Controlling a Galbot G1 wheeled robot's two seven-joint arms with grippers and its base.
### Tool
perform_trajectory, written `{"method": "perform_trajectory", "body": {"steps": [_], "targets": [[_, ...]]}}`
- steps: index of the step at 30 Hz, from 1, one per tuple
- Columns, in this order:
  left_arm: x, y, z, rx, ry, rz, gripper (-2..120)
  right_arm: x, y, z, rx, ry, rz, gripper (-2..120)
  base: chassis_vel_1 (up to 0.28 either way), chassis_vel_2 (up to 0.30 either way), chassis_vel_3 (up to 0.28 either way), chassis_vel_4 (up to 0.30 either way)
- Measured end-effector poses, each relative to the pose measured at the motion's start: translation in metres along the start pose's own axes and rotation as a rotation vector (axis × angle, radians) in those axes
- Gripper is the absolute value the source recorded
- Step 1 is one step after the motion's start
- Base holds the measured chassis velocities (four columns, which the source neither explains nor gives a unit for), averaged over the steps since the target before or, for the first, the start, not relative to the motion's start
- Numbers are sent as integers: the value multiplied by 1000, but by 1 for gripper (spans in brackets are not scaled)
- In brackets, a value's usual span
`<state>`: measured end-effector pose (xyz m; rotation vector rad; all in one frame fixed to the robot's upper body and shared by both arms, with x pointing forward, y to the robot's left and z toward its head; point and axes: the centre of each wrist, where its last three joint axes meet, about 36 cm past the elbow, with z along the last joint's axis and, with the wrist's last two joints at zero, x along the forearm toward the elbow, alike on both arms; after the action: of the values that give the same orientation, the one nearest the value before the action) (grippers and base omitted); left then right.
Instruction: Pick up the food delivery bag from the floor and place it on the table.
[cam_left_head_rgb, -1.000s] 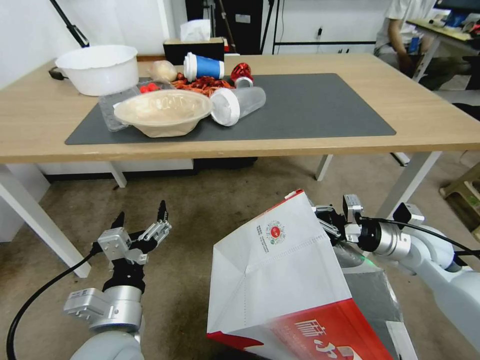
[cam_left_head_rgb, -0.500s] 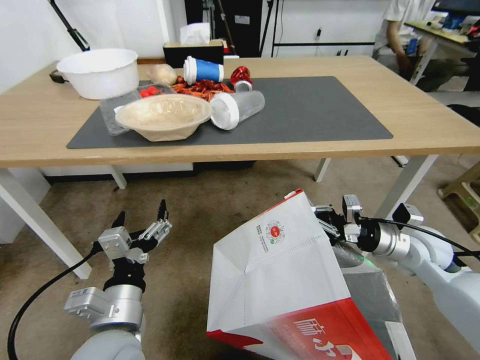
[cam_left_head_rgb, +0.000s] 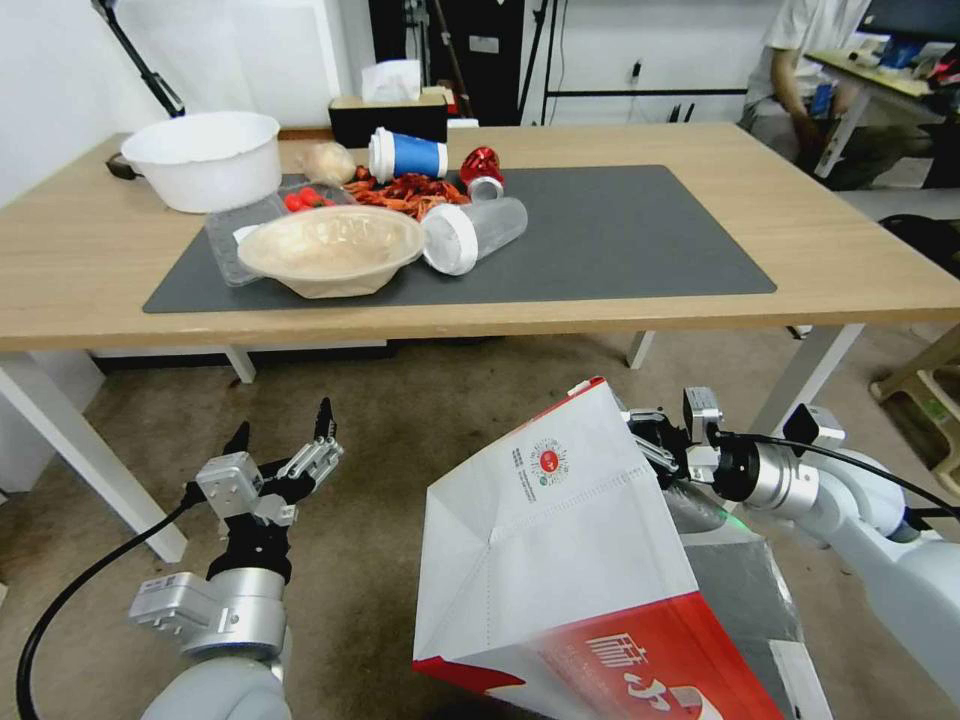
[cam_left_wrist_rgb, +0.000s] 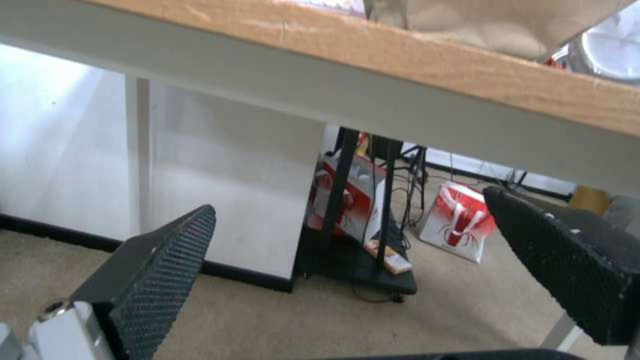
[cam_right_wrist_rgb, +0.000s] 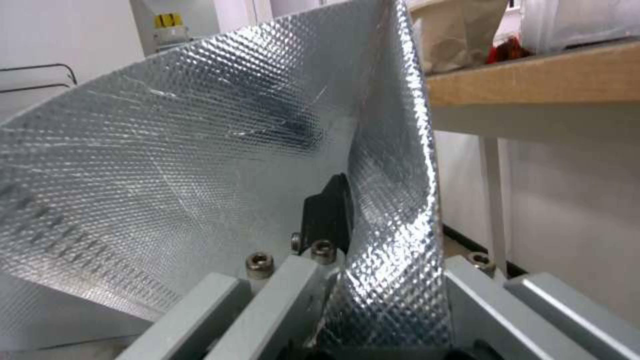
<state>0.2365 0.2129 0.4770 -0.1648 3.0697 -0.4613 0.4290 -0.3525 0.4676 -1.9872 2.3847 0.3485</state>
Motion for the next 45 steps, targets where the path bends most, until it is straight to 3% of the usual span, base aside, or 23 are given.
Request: {"method": "perform_trajectory", "body": {"steps": [45], "targets": [[-1, 0, 1, -3, 2, -2, 100, -2, 0, 0, 1, 5, -2, 0, 0, 0, 0, 0]]}}
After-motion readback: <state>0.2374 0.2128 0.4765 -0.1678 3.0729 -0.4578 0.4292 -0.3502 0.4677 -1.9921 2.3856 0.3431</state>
